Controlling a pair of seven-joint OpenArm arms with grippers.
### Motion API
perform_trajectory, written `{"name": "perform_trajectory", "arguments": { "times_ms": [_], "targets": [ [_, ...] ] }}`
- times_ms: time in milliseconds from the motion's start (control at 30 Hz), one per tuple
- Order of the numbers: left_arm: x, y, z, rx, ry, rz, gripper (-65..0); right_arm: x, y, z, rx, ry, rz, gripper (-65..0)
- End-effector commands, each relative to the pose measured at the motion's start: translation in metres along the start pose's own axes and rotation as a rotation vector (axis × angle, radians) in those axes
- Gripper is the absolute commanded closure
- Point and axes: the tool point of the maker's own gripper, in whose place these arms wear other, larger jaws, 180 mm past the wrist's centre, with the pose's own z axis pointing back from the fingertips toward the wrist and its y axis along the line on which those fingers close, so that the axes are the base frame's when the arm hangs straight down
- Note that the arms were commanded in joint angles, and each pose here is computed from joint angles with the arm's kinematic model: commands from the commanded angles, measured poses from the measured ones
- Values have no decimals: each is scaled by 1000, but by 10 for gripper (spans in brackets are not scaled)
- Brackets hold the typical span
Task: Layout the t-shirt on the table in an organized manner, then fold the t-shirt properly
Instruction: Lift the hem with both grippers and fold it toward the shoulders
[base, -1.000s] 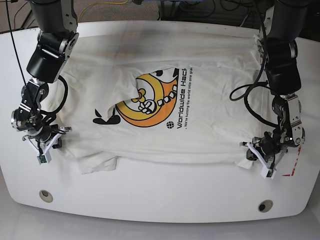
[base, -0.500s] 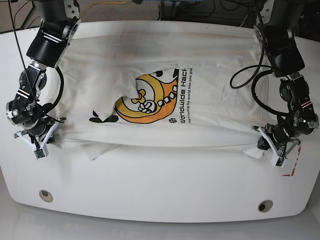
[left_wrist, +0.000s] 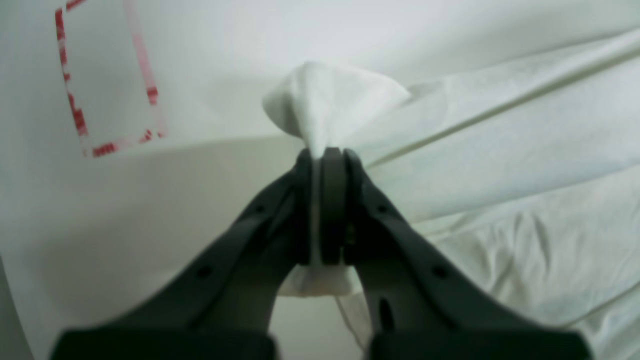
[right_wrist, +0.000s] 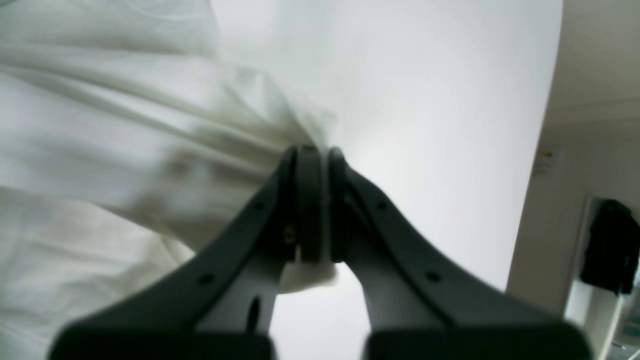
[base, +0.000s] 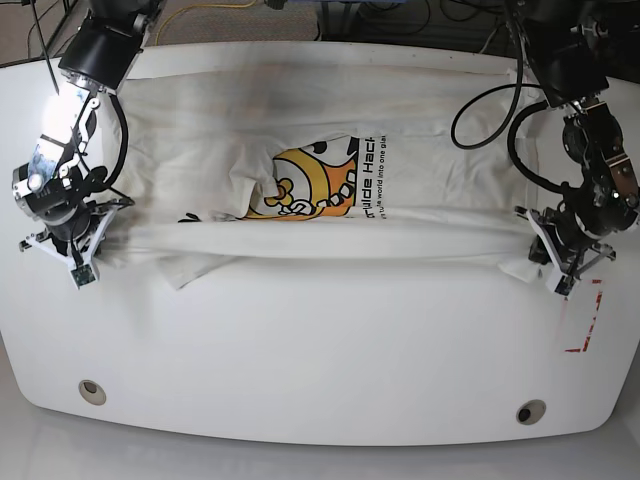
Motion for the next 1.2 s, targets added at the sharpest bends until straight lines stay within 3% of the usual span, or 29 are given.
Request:
{"name": "perform_trajectory", "arguments": {
  "times_ms": [0,567,700,900,1000,1167],
  "targets": [
    [2,8,14,46,-14,-35,-3,1,-13,13,-58,-17,-5,0],
    [-83,-25,21,-11,164,-43,-6,-65,30,15,22,110,-57,-19],
    [-90,-31,20,-26,182,-45,-43,-67,39,13,39,111,-71,-162],
    [-103,-30,24,-23,258,-47,-282,-72,44,17,44,118,-67,-420],
    [-106,-29,26,-19,289,-51,-358,-65,43,22,32,99,-60,-480],
    [-91,-27,34,9,255,-84,-361,-49,46,26,27,50,-70,-490]
  ]
}}
